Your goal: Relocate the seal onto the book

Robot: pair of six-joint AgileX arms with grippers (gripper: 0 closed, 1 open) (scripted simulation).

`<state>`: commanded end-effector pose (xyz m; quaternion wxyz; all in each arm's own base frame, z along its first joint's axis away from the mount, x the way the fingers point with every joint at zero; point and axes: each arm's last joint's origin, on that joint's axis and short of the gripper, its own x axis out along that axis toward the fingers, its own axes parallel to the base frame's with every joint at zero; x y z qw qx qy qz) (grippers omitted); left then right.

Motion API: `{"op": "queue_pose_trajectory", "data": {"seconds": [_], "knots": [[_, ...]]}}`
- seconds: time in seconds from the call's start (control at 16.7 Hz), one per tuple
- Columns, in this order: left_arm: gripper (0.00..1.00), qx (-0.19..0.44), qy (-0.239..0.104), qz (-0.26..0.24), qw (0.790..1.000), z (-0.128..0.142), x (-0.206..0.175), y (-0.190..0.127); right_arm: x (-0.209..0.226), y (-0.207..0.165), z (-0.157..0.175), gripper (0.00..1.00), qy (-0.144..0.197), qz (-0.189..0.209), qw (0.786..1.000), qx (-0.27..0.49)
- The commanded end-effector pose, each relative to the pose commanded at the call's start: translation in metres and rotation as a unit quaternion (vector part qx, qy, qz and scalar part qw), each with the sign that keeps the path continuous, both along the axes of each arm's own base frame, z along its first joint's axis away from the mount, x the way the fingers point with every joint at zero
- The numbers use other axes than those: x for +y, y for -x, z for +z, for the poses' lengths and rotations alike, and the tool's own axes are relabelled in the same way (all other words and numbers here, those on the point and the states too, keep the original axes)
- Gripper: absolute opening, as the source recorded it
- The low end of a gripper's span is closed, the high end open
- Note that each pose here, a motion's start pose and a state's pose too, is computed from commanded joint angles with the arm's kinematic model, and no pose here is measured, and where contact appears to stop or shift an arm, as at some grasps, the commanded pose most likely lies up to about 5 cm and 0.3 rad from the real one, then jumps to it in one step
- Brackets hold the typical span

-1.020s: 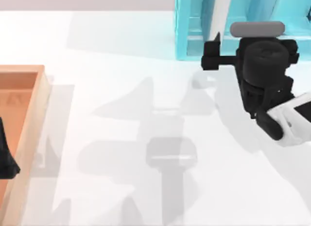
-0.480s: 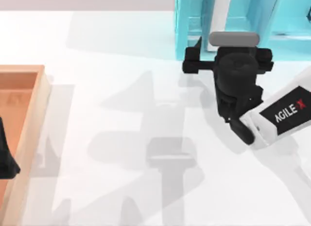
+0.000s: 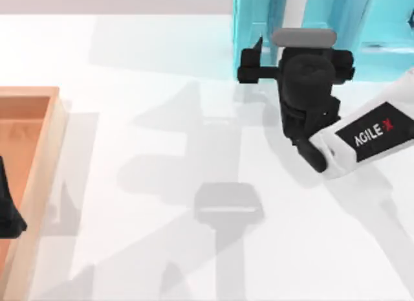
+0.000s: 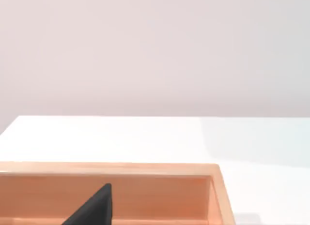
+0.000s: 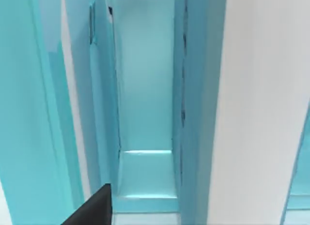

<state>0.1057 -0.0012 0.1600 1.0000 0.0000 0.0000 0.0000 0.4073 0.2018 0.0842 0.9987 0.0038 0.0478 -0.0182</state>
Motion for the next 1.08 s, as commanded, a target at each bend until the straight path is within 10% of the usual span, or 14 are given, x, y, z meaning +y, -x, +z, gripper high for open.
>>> {"op": "queue_pose_trajectory", "data": {"seconds": [0.72,1.08], "knots": [[1.00,0.000,0.000,0.000,1.000,0.000,0.000,0.000,-0.005,-0.066,-0.006,1.00,0.000,0.000,1.000,0.000],[1.00,0.000,0.000,0.000,1.000,0.000,0.000,0.000,-0.005,-0.066,-0.006,0.55,0.000,0.000,1.000,0.000]]}}
